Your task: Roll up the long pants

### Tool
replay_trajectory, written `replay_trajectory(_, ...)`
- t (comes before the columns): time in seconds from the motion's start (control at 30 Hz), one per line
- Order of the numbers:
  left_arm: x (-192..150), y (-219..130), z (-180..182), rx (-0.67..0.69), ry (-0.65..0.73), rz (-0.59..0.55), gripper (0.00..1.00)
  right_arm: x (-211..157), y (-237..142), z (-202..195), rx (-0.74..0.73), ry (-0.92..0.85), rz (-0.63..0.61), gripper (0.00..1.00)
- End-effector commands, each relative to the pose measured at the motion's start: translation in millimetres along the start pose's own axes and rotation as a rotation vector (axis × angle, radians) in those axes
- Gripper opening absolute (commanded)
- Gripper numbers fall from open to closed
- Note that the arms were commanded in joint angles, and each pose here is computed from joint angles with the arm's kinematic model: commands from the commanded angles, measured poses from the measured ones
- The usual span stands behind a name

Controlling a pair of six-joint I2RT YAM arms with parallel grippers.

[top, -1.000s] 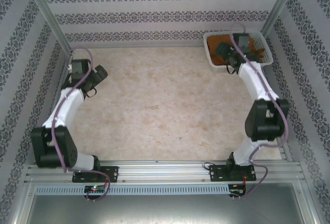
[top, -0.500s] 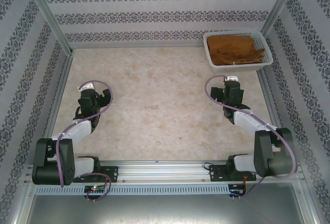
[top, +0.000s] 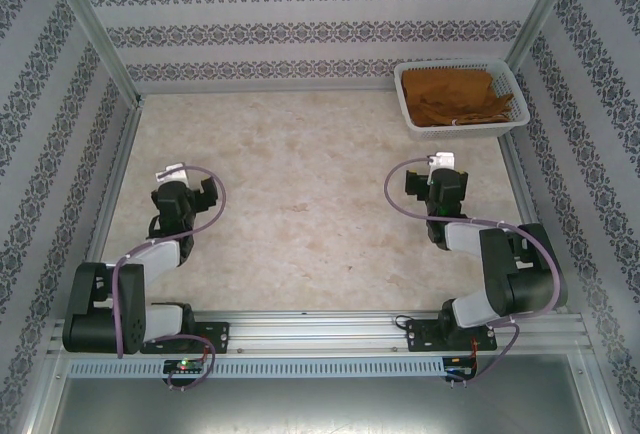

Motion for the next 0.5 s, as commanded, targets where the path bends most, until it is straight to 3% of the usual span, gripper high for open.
replay_trajectory(0.0, 11, 7, -4, -0.006, 0.017, -0.063, 1.0, 15, -6, 5, 0.033, 0.007, -0.099, 0.98)
replay_trajectory(0.17, 6, 29, -14, -0.031, 0.08, -0.083, 1.0, 11, -11, 0, 0.04, 0.029, -0.133, 0.98)
replay_trajectory(0.2, 2, 35, -25, -0.066, 0.129, -0.039, 1.0, 10, -11, -1, 0.052, 0.041, -0.141, 0.98)
replay_trajectory(0.3, -4, 33, -22, -0.02, 0.113, -0.103, 1.0, 0, -10, 1, 0.061, 0.03, -0.215, 0.98)
replay_trajectory(0.37, -4, 35, -24, -0.029, 0.124, -0.065, 1.0, -6, -7, -2, 0.057, 0.032, -0.085, 0.98)
replay_trajectory(0.47, -4, 34, -24, -0.028, 0.124, -0.075, 1.0, -1, -4, 0, 0.087, 0.039, -0.138, 0.98)
Point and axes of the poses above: each hand's point on the last joint's axis, 136 mm out from that joint toward the fingers, its own y axis out along the fingers, its own z axis along the line the jaws close on, x = y × z, the point moved 7 cm from there along -y, back along the fingers, and after that the axes turned 9 degrees about y, right-handed, at the moved point
